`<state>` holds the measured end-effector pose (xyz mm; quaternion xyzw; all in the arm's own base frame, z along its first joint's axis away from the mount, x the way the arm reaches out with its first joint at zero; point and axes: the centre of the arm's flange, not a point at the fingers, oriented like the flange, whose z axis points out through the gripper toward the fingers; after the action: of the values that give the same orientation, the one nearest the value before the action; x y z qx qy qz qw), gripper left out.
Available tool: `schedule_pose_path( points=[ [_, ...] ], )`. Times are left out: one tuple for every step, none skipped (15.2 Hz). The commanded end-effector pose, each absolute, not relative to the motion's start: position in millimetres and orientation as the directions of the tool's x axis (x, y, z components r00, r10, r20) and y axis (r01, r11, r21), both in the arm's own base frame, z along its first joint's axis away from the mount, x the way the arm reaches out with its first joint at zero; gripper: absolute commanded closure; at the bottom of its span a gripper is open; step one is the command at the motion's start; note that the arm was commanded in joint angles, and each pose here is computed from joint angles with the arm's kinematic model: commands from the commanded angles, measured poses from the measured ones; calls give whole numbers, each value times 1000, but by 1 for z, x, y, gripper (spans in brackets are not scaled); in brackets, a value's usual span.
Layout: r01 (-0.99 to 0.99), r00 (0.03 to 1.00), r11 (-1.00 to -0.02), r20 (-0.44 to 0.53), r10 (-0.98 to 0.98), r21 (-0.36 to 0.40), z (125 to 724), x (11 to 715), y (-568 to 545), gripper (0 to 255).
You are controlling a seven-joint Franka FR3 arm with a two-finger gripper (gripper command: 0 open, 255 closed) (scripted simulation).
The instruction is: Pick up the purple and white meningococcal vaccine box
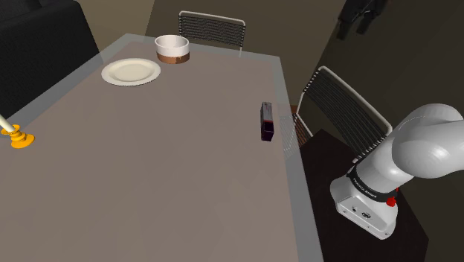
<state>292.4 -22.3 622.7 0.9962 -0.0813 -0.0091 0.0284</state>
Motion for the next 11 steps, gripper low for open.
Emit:
schedule_pose_path(
  points=[
    [-162,987,-985,-14,-163,58,623,292,-22,0],
    [-187,982,-981,-13,-188,57,611,295,-17,0],
    [-213,977,-975,-12,-214,55,599,298,-12,0],
    [-239,971,-970,-12,-240,54,588,300,-6,0],
    [-264,964,-963,-11,-265,53,576,303,-1,0],
    [-289,957,-956,-11,-290,51,564,306,4,0],
    [-314,949,-948,-11,-315,50,553,310,9,0],
    [-339,940,-940,-10,-340,48,541,313,14,0],
    [-364,931,-930,-10,-364,47,530,317,19,0],
    [-388,921,-921,-10,-389,45,518,320,24,0],
    [-412,911,-910,-9,-413,44,506,324,28,0]
  ],
)
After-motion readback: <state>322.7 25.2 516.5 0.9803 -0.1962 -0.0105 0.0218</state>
